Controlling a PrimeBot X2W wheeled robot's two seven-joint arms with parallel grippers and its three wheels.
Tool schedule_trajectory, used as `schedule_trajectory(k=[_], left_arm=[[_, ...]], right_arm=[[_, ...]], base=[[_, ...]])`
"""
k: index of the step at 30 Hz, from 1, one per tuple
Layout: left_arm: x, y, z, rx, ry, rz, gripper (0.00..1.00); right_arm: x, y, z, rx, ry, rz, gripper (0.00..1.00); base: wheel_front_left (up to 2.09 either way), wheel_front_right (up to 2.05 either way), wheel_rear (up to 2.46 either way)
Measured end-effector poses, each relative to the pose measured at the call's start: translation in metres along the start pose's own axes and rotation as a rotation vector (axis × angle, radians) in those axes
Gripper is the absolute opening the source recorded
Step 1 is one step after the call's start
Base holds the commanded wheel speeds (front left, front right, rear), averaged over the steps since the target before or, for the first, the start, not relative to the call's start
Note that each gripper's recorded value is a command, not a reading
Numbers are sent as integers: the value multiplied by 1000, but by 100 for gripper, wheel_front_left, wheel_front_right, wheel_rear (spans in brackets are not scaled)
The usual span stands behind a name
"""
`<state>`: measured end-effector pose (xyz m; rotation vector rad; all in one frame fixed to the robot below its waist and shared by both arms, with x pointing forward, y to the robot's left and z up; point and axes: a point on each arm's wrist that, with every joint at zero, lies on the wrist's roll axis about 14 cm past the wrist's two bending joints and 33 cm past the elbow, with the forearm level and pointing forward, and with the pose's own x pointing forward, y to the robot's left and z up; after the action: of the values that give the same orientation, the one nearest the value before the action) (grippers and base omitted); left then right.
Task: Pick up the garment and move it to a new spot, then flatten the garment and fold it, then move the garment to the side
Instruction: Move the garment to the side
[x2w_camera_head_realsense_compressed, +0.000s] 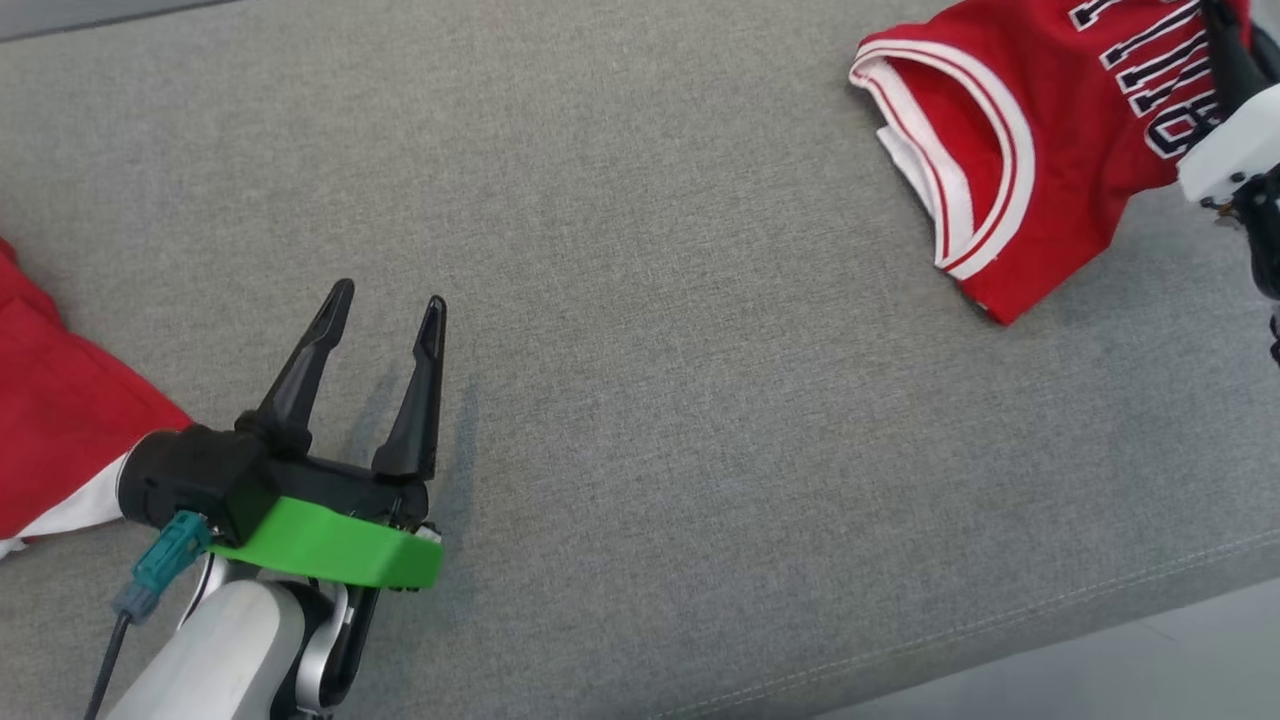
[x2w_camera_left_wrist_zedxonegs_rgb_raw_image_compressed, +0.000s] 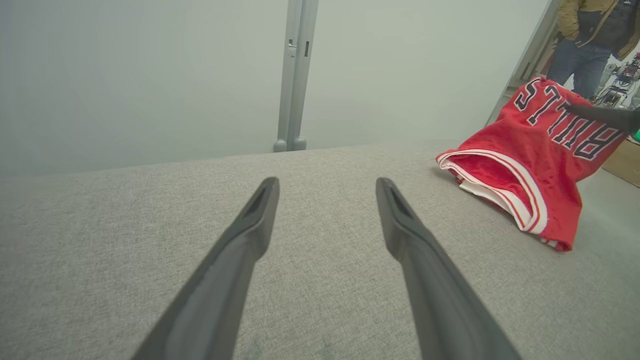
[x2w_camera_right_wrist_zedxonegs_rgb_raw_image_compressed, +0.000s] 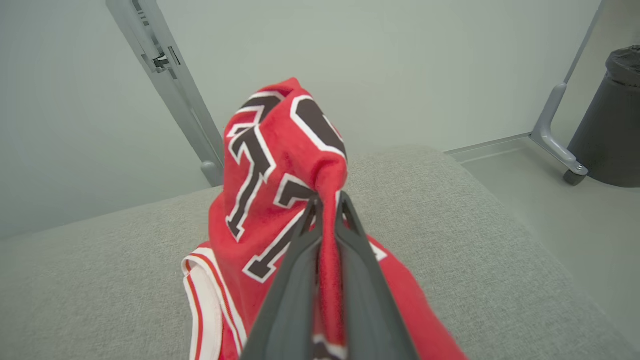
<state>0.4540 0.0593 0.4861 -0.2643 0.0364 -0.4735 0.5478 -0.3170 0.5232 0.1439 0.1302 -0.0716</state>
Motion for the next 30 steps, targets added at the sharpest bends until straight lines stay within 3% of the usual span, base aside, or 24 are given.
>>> schedule_trajectory(k=[11, 19, 20, 21, 22, 30], left_arm=[[20, 18, -16, 21, -8, -32, 100], [22, 33, -42, 14, 43, -13, 100], [22, 35, -44, 13, 48, -10, 100], [22, 36, -46, 13, 52, -7, 100], [22, 37, -47, 13, 55, -5, 100], [21, 38, -47, 16, 56, -1, 100]], right_arm=[[32, -62, -17, 35, -17, -169, 0], [46, -89, -43, -18, 26, -240, 0], [48, -89, -46, -24, 33, -240, 12], [50, -88, -48, -35, 36, -239, 52], [52, -87, -49, -40, 35, -237, 100], [63, -71, -45, -63, 17, -201, 100]], base=[[0, 0, 0], [0, 0, 0], [0, 0, 0], [0, 0, 0], [0, 0, 0], [0, 0, 0]])
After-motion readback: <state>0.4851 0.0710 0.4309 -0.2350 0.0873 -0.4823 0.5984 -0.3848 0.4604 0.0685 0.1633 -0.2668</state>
